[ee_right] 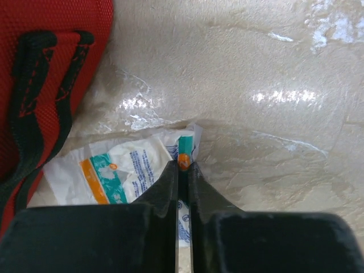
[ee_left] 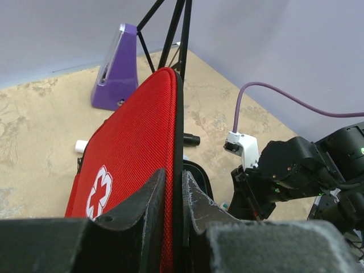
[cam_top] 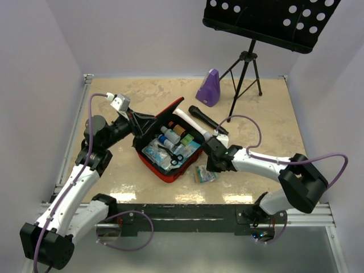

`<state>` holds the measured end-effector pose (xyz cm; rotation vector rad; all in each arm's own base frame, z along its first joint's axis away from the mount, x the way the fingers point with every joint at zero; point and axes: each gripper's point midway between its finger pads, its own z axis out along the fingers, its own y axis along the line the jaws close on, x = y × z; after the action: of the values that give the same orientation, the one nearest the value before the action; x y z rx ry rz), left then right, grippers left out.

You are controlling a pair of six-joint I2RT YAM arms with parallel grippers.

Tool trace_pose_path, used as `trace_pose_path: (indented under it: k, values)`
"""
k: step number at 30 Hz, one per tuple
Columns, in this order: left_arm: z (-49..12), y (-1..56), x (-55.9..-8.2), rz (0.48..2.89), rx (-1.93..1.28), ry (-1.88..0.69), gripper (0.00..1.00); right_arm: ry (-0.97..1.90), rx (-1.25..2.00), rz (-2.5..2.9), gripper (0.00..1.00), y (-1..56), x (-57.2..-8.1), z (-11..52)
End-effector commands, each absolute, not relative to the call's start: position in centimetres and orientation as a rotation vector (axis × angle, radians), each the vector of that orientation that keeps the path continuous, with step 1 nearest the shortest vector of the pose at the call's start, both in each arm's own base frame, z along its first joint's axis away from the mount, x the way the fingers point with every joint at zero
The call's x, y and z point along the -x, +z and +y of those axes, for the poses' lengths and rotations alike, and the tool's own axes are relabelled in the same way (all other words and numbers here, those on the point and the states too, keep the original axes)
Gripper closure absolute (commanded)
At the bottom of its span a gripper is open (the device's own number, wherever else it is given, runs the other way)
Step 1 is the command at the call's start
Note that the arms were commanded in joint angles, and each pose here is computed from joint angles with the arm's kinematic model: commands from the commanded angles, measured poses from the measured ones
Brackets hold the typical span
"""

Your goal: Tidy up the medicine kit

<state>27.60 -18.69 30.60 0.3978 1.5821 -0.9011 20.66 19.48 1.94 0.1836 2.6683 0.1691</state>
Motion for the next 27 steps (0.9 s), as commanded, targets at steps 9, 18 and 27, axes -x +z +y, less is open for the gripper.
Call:
trace_pose_path:
  k: [9, 18, 27]
  values:
    - [-18.9, 30.4, -27.3, 1.585, -0.407, -0.909, 0.87, 0.371, -0.330, 2.368, 1.00, 15.7, -22.2, 18.2]
    - [-19.1, 31.0, -27.5, 1.588, -0.372, -0.951, 0.87, 0.405, -0.197, 2.021, 1.00, 25.4, -27.4, 20.7]
    - [-18.2, 30.3, -28.7, 1.666, -0.287, -0.889, 0.87, 0.304, -0.224, 1.667, 1.00, 32.4, -28.9, 22.9]
